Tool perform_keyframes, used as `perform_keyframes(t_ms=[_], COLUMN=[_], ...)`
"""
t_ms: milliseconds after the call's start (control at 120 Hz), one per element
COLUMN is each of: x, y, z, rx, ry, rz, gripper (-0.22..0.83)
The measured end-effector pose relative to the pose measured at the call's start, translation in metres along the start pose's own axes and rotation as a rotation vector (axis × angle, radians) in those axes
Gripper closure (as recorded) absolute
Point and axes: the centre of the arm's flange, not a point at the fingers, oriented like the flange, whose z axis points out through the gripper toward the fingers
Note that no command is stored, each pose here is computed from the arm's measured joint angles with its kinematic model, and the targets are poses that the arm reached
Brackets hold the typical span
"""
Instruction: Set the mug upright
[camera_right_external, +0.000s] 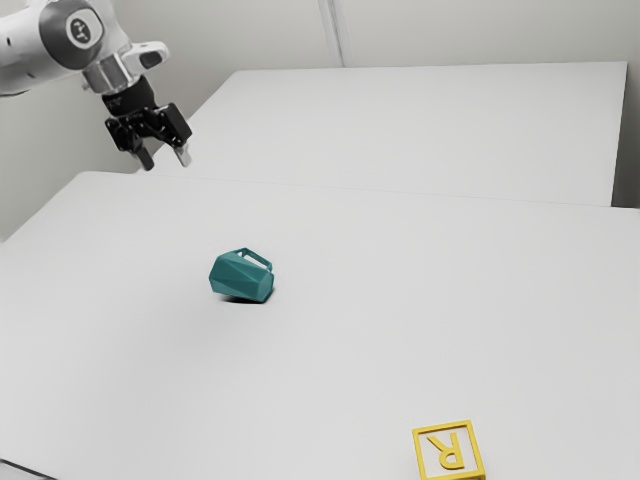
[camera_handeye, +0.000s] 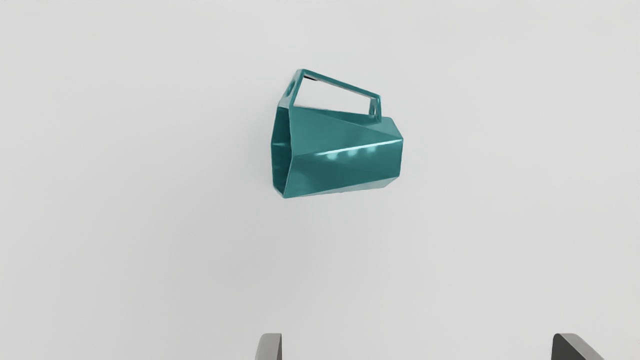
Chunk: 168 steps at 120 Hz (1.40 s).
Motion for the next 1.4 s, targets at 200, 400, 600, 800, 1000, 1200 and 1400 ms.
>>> perform_keyframes(t_ms=[200, 400, 600, 800, 1000, 1200, 1400], x=[0.013, 0.023, 0.024, 0.019, 0.011, 0.009, -0.003], y=[-0.023, -0.052, -0.086, -0.116, -0.135, -0.144, -0.145], z=[0.025, 0.068, 0.129, 0.182, 0.226, 0.252, 0.275], rx=[-0.126, -0.268, -0.395, -0.472, -0.526, -0.574, -0.665], ry=[0.039, 0.069, 0.111, 0.158, 0.197, 0.231, 0.265], rz=[-0.009, -0.007, -0.008, -0.008, -0.008, -0.001, -0.011], gripper=[0.02, 0.02, 0.02, 0.02, 0.02, 0.02, 0.03])
